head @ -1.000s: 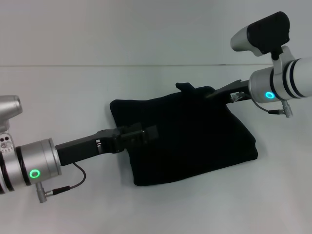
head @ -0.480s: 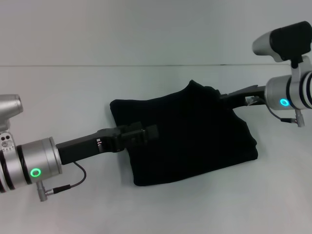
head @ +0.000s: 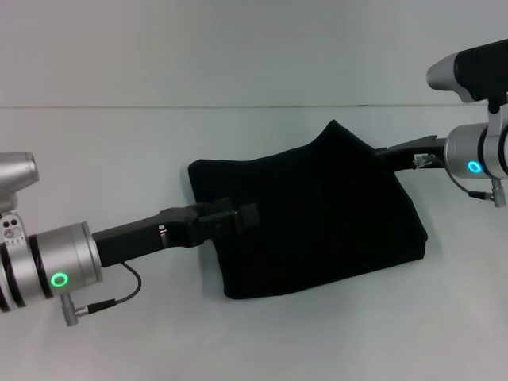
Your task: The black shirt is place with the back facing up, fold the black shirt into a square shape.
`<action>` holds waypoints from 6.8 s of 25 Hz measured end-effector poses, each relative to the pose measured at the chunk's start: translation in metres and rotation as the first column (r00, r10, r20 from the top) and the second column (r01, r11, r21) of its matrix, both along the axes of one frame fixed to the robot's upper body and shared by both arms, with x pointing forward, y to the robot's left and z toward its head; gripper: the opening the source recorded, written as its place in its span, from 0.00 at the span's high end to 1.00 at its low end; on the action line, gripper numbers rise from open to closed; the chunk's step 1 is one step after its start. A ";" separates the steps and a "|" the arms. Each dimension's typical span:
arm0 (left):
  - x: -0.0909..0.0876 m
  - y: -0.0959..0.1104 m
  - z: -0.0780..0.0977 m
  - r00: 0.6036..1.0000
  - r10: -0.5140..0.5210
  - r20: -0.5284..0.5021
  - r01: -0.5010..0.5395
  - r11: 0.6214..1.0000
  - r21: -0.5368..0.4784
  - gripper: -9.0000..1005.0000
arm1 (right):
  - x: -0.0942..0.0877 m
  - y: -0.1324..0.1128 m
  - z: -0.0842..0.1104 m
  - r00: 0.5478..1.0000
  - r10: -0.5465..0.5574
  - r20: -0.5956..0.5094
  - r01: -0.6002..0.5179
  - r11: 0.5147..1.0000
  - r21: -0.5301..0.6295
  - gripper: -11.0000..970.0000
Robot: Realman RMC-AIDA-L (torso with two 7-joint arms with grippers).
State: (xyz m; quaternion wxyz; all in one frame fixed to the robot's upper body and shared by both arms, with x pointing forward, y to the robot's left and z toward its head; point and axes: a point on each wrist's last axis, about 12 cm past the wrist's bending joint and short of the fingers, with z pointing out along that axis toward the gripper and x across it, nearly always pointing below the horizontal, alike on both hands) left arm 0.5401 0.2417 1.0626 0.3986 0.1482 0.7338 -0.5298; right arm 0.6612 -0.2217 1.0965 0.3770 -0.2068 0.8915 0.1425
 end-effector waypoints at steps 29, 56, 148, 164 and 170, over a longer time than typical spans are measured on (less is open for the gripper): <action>0.092 0.004 0.009 0.881 0.439 -0.178 -0.377 0.877 0.299 0.11 | -0.003 -0.046 0.028 0.992 -0.089 0.085 0.081 0.992 0.093 0.24; 0.091 -0.027 -0.007 0.905 0.396 -0.155 -0.298 0.850 0.434 0.11 | -0.001 -0.044 0.026 0.993 -0.063 0.100 0.058 0.997 0.056 0.16; 0.108 0.011 0.078 0.958 0.276 0.081 -0.287 0.912 0.292 0.67 | -0.010 -0.043 0.036 0.995 0.014 0.103 -0.025 0.993 0.112 0.16; 0.060 -0.039 0.058 0.927 -0.267 0.263 0.136 0.894 0.427 0.08 | -0.052 -0.058 0.045 0.915 0.329 0.234 -0.366 0.921 0.133 0.06; 0.068 -0.046 0.051 0.925 -0.241 0.293 0.072 0.870 0.488 0.09 | -0.041 -0.043 0.040 0.912 0.366 0.186 -0.382 0.923 0.057 0.04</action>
